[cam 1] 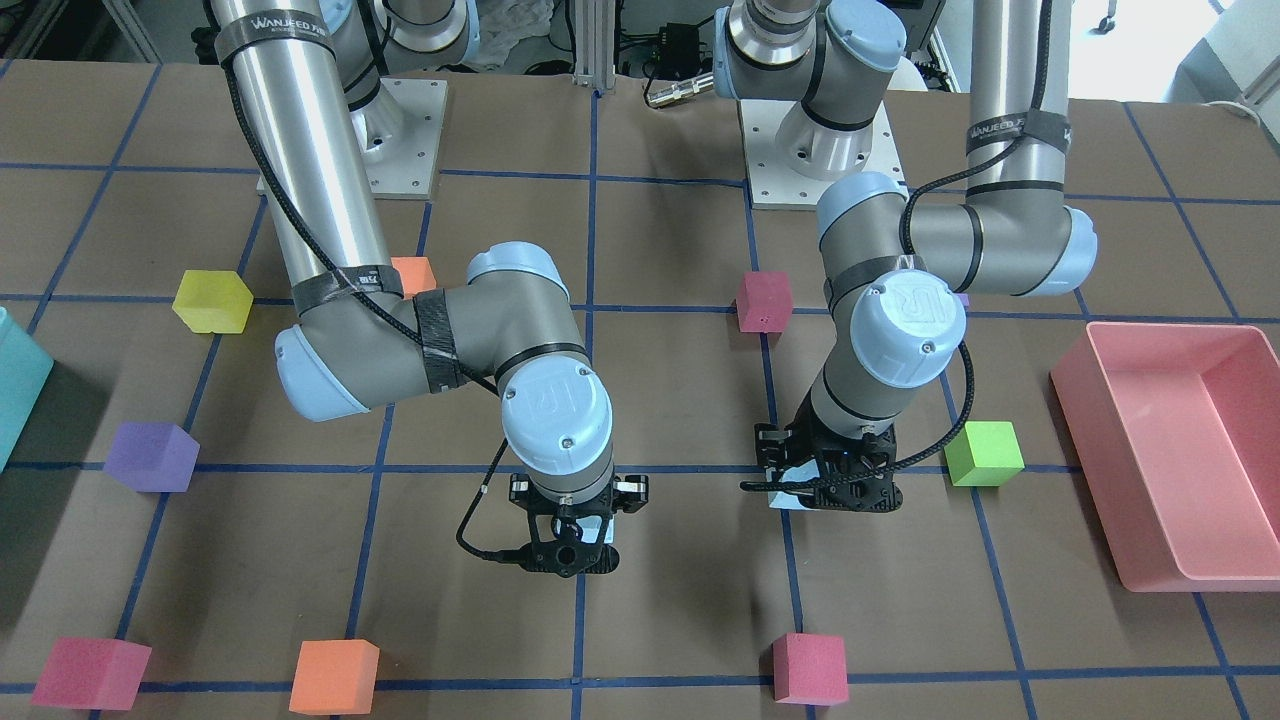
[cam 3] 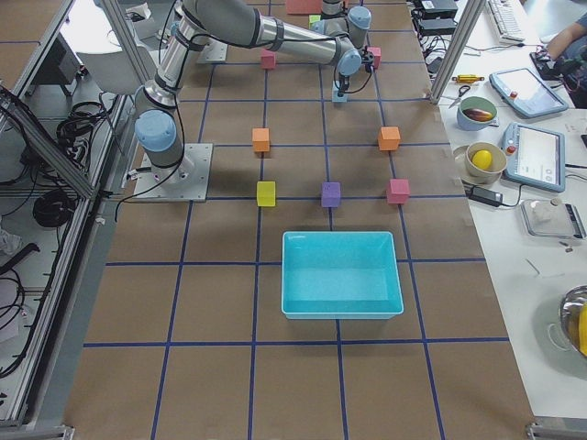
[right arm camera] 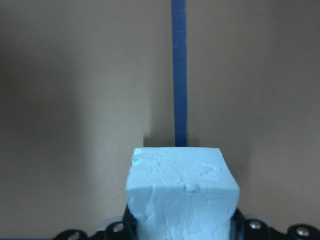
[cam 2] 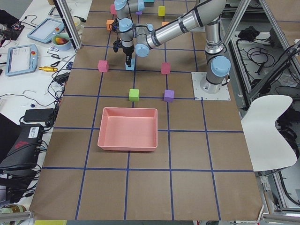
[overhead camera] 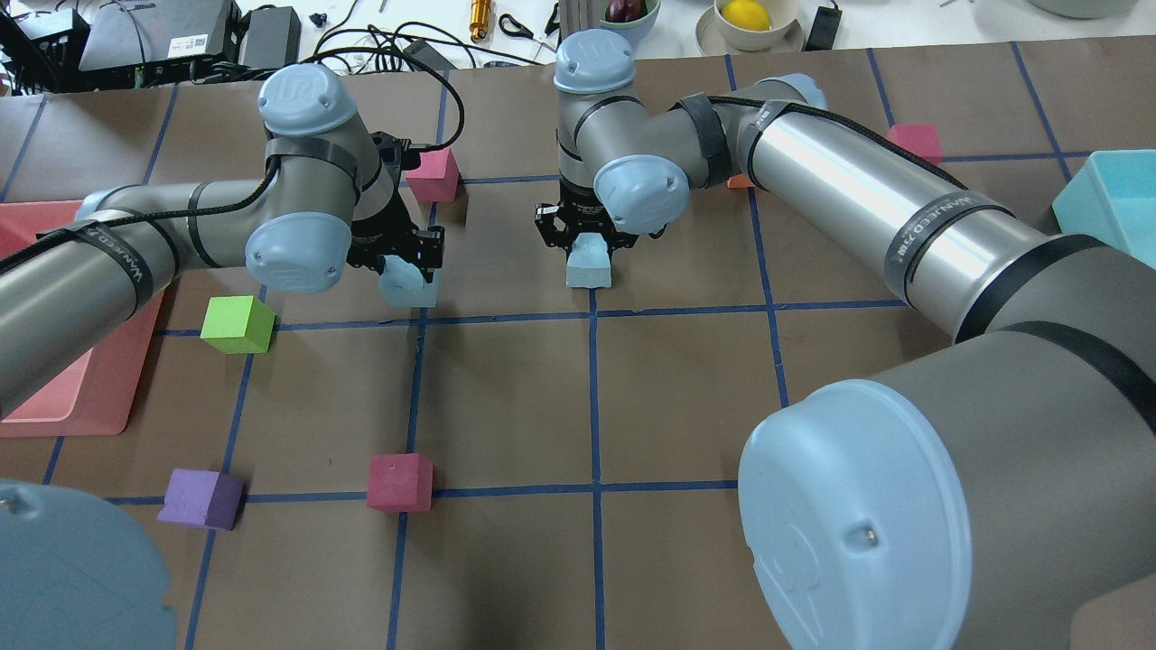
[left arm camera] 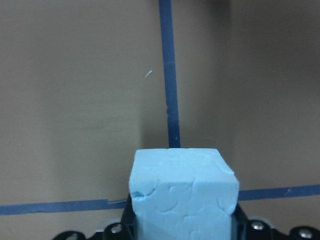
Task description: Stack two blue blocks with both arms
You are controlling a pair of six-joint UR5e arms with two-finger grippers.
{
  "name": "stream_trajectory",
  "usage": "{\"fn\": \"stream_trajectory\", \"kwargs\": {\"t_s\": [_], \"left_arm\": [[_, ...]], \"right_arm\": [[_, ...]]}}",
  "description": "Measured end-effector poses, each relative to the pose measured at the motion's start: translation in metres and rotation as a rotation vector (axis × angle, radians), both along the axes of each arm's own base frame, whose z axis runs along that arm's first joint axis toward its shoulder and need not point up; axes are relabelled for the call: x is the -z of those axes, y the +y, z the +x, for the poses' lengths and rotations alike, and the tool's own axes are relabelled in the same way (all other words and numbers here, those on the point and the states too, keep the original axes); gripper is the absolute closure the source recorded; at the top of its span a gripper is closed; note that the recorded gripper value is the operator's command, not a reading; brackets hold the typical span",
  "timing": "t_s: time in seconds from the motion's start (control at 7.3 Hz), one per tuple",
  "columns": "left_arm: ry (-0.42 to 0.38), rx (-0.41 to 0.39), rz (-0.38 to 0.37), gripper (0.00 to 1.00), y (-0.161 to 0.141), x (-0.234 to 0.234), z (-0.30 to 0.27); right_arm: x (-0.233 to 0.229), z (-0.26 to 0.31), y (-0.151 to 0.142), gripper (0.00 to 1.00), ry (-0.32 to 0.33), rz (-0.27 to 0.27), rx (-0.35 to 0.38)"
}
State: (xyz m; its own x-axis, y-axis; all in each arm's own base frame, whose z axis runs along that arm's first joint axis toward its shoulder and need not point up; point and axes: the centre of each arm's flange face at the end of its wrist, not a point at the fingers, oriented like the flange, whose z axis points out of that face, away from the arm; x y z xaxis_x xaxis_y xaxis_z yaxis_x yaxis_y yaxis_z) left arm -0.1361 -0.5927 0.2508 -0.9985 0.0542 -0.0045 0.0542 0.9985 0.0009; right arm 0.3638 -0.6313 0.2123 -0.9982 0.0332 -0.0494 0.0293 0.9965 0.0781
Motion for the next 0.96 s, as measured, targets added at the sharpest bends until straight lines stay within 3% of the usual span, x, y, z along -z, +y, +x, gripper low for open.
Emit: {"fn": "stream_trajectory", "kwargs": {"t_s": [0.14, 0.68, 0.96], "left_arm": [[0.0, 0.0, 0.009, 1.0, -0.008, -0.014, 0.0], [0.01, -0.023, 0.018, 1.0, -0.027, -0.036, -0.006], [0.023, -0.05, 0.01, 1.0, -0.033, -0.043, -0.013]], "right_arm": [[0.001, 0.0, 0.0, 0.0, 0.002, 0.001, -0.002], [-0.005, -0.005, -0.001, 0.0, 0.013, 0.0, 0.007], [-0.046, -0.036, -0.008, 0.0, 0.014, -0.006, 0.035]]}}
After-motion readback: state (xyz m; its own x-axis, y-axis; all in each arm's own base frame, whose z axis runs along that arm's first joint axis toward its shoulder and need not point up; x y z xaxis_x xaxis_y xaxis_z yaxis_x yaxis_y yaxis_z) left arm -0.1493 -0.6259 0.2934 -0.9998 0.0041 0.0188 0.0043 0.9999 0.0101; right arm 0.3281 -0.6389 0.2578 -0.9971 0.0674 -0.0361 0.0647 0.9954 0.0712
